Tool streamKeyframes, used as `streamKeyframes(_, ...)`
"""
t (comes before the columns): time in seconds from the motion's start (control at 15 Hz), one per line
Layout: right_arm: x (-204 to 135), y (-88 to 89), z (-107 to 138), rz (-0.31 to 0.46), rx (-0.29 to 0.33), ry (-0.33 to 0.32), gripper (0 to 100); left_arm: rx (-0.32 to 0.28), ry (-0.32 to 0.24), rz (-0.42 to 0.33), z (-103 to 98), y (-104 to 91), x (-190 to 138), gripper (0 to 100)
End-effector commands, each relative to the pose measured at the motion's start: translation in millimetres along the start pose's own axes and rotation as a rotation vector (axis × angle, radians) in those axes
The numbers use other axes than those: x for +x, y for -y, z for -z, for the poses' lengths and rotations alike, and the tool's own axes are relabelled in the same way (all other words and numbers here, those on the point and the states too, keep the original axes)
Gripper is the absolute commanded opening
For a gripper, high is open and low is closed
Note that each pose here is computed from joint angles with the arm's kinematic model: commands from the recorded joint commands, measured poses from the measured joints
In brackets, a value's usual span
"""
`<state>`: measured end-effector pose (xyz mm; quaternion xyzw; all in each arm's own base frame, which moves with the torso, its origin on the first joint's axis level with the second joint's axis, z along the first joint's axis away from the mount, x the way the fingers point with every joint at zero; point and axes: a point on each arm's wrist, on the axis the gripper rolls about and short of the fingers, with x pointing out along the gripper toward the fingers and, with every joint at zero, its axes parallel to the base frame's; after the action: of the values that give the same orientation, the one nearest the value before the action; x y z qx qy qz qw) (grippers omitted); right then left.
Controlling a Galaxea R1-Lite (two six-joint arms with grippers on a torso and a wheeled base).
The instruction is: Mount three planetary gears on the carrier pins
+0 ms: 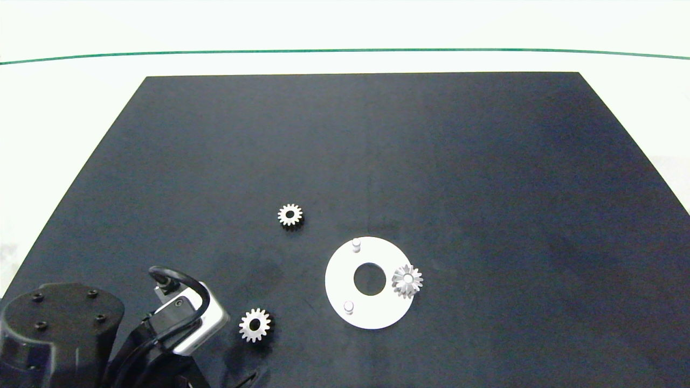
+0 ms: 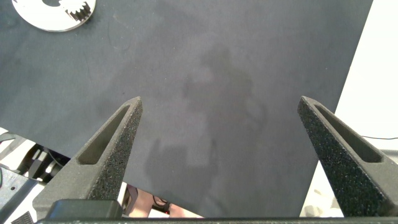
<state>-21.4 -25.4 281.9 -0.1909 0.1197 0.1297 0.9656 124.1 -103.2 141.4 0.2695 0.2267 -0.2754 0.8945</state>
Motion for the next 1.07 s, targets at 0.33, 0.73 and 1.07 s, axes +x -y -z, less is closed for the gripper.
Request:
streamKeyframes(0.33, 9.9, -4.4, 1.3, -0.011, -0.025, -0.054, 100, 0.013, -0.035, 0.01, -9.0, 2.0, 17.8, 100)
streamKeyframes(0.73, 29.8, -14.7, 9.6, -0.047, -0.073, -0.184, 100, 0.016, -0.034, 0.01, -14.9, 1.4, 23.1, 100)
streamKeyframes(1.07, 32.6, -16.4, 11.7, -0.052, -0.076, -0.2, 100, 0.018, -0.053, 0.014, -13.9, 3.1, 29.1, 100)
